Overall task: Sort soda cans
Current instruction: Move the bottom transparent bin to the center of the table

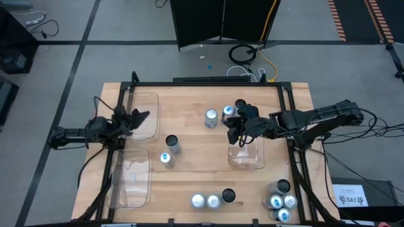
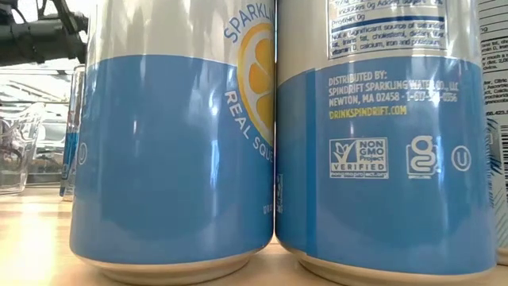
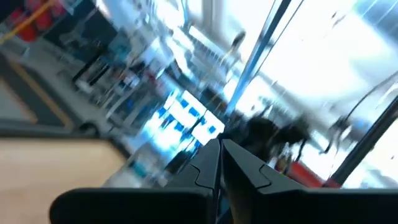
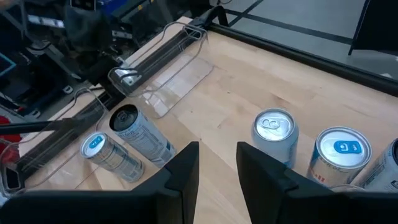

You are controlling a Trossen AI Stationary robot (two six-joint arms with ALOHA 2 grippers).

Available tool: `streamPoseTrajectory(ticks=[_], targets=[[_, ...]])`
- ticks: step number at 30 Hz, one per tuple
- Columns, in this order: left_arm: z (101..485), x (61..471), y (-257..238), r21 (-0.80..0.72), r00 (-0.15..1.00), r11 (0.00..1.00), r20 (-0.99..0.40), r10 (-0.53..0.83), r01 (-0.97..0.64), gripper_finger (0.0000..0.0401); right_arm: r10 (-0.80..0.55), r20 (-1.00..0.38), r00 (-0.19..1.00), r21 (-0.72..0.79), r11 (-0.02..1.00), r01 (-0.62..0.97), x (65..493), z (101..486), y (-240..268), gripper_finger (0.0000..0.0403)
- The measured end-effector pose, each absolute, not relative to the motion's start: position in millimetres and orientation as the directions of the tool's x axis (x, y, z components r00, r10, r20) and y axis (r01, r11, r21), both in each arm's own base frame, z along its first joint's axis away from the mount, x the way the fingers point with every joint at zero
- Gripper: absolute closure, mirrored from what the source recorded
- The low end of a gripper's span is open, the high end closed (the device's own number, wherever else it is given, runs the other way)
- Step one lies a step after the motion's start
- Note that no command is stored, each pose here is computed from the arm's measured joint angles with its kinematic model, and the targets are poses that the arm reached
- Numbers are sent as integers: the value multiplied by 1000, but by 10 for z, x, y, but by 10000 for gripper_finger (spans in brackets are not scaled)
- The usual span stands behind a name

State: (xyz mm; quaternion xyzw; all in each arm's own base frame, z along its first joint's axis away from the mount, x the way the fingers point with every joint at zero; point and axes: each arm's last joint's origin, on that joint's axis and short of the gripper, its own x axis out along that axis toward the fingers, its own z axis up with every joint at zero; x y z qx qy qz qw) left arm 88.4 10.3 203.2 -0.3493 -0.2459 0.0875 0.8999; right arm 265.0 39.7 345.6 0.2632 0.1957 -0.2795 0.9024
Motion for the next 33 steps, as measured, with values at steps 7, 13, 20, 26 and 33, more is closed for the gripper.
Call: streamPoseTrajectory(ticks=[7, 13, 20, 26, 33], targets=[[2210, 805, 138, -680, 778, 732, 435, 452, -44, 352, -425, -492, 760, 355, 699, 621, 2648, 3458, 390, 303], [2255, 780, 160, -700, 740, 705, 414, 531, -114, 249, -444, -485, 754, 342, 697, 630, 2646, 3460, 384, 303], [2165, 822, 162, -753, 778, 646, 331, 535, -124, 158, -442, -486, 754, 330, 706, 627, 2646, 3459, 385, 303], [2104, 846, 162, -755, 800, 635, 275, 534, -165, 149, -438, -487, 755, 310, 722, 619, 2646, 3459, 386, 303], [2114, 842, 163, -753, 796, 638, 281, 536, -163, 149, -436, -489, 756, 303, 727, 616, 2645, 3458, 389, 303]])
